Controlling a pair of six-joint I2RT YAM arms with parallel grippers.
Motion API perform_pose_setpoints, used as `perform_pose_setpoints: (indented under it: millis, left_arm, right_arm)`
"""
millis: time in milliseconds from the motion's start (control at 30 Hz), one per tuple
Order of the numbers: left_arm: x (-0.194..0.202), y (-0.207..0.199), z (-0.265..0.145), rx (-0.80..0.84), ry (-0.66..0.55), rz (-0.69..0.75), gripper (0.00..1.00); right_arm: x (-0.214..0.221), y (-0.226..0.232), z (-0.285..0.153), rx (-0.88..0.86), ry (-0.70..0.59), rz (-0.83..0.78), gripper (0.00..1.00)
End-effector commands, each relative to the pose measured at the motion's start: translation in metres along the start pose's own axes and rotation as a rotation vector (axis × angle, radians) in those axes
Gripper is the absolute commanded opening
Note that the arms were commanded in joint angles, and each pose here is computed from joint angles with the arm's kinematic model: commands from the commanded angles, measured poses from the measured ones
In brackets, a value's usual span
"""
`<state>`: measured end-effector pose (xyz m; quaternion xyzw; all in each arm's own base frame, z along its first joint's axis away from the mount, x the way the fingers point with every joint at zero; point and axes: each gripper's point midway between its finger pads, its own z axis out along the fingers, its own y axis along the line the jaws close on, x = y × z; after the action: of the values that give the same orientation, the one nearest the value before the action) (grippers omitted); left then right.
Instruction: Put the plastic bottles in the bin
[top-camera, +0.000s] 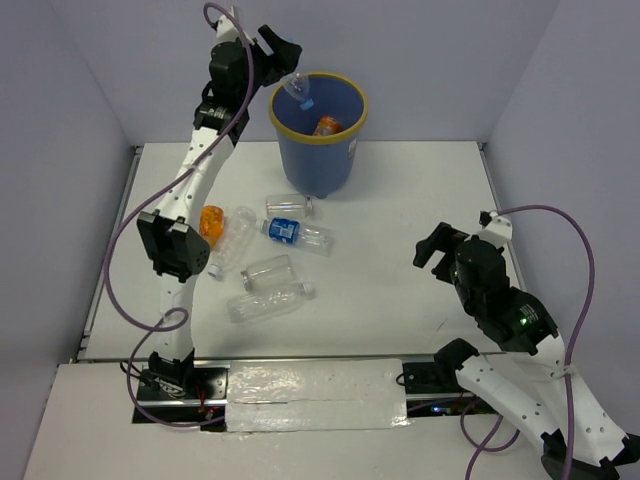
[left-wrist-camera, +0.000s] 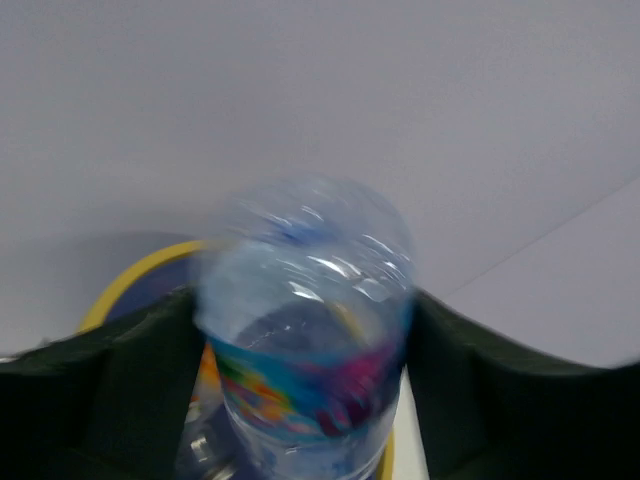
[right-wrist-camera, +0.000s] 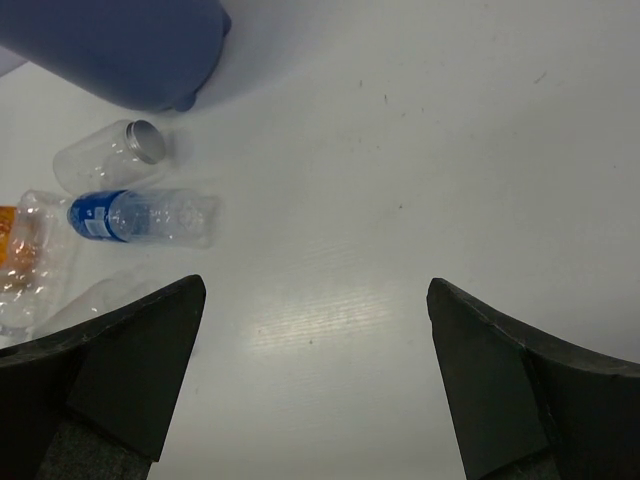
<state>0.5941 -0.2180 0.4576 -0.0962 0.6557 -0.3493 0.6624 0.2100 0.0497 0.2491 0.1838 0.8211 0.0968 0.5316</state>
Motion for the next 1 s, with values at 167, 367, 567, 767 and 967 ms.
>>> perform_pose_setpoints:
  millis: [167,367,567,767,967]
  left_arm:
    - [0.028,-0.015,0.028,0.092,-0.001,-0.034,0.99]
    - [0.022,-0.031,-0.022,0.031,0.072,0.064,0.99]
    - [0.025,0.021,-0.107,-0.276,0.183,0.196,0.99]
    - [0.076,0.126,-0.211,-0.726,0.381,0.332,0.99]
    - [0.119,0.209,-0.258,-0.977,0.547,0.39,0.99]
  right_arm:
    - [-0.004,0.003,-0.003,-0.006,0.0,0.016,1.0]
    - [-0.001,0.018,0.009,-0.041,0.025,-0.006,1.0]
    - [-0.001,0.029,0.02,-0.062,0.018,-0.022,1.0]
    - [-0.008,0.044,0.03,-0.092,0.011,-0.063,1.0]
    - [0.001,0.058,0.044,-0.12,0.052,-0.081,1.0]
